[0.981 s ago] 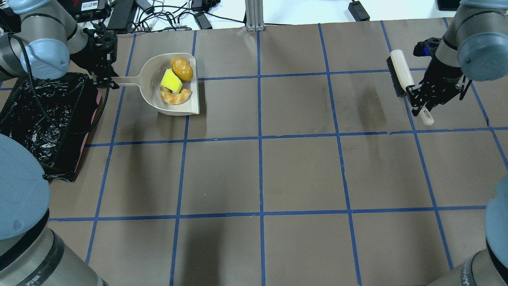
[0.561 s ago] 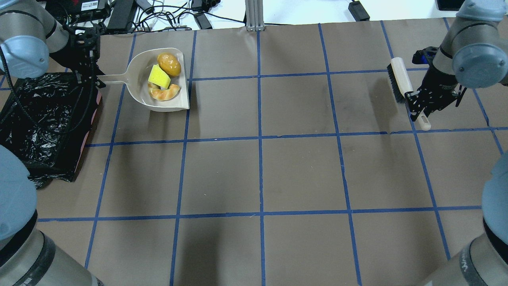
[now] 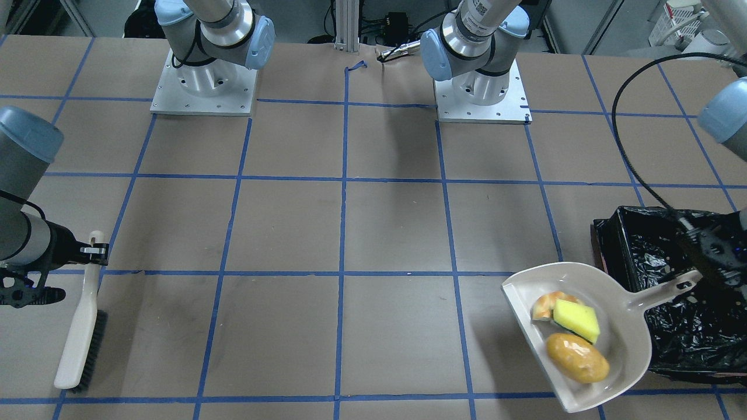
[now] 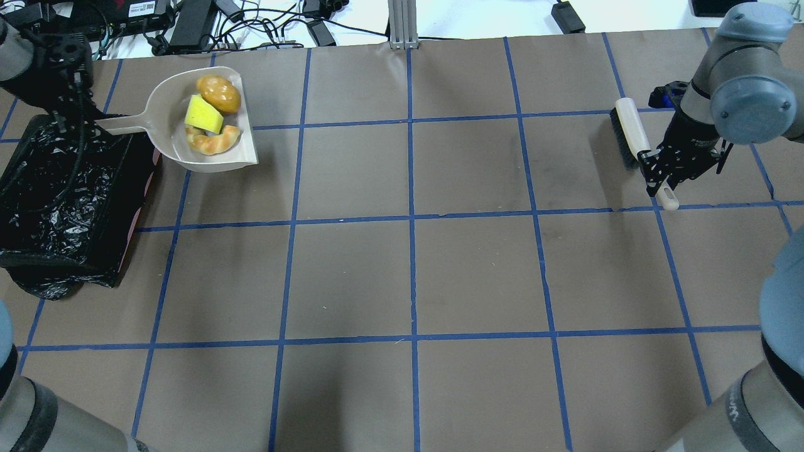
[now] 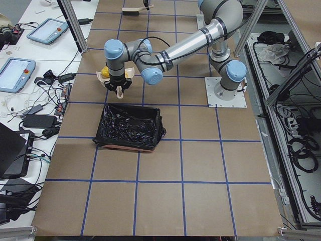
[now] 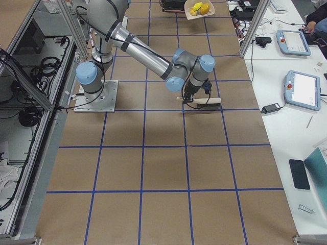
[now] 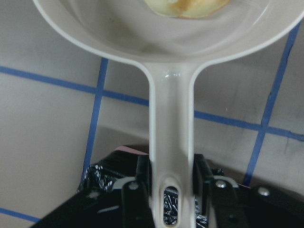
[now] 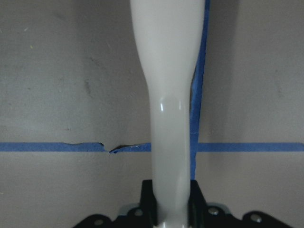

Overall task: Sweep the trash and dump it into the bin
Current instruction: 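Release the brush with the right gripper while the left carries the dustpan over the bin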

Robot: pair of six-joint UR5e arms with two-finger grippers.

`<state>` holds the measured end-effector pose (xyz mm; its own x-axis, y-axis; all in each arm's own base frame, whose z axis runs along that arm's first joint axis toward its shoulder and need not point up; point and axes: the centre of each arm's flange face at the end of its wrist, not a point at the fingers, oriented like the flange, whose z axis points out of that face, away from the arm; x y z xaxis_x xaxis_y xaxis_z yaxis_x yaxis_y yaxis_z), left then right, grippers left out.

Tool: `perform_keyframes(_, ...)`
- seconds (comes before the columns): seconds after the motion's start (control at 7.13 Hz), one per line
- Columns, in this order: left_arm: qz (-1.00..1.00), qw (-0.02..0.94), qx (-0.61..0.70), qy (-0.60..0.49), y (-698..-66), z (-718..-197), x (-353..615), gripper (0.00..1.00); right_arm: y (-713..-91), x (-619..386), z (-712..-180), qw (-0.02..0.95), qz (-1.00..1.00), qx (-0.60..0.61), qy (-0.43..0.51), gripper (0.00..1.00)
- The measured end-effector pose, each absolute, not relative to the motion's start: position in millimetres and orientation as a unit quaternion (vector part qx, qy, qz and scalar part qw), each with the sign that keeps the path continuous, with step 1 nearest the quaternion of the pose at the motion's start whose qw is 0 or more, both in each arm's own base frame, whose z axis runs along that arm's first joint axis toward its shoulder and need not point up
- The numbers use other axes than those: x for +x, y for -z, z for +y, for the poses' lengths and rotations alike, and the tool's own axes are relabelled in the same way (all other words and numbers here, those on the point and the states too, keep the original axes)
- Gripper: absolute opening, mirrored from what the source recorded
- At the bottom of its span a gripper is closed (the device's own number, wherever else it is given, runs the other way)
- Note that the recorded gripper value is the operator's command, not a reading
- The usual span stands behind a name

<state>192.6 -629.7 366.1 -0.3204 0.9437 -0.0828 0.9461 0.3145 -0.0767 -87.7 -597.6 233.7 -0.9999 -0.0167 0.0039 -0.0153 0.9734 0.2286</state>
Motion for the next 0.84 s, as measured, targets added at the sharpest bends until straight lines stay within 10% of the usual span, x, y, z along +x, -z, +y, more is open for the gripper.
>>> perform_keyframes(0.56,0.852,0.033,0.519,0.058,-408,-571,285,0.00,-230,-87,-595,0.002,-0.993,0.005,0.121,0.99)
perform_keyframes(0.84,0.867,0.047,0.493,0.057,-422,-537,335,0.00,-233,-87,-597,0.004,-0.993,0.004,0.116,1.00)
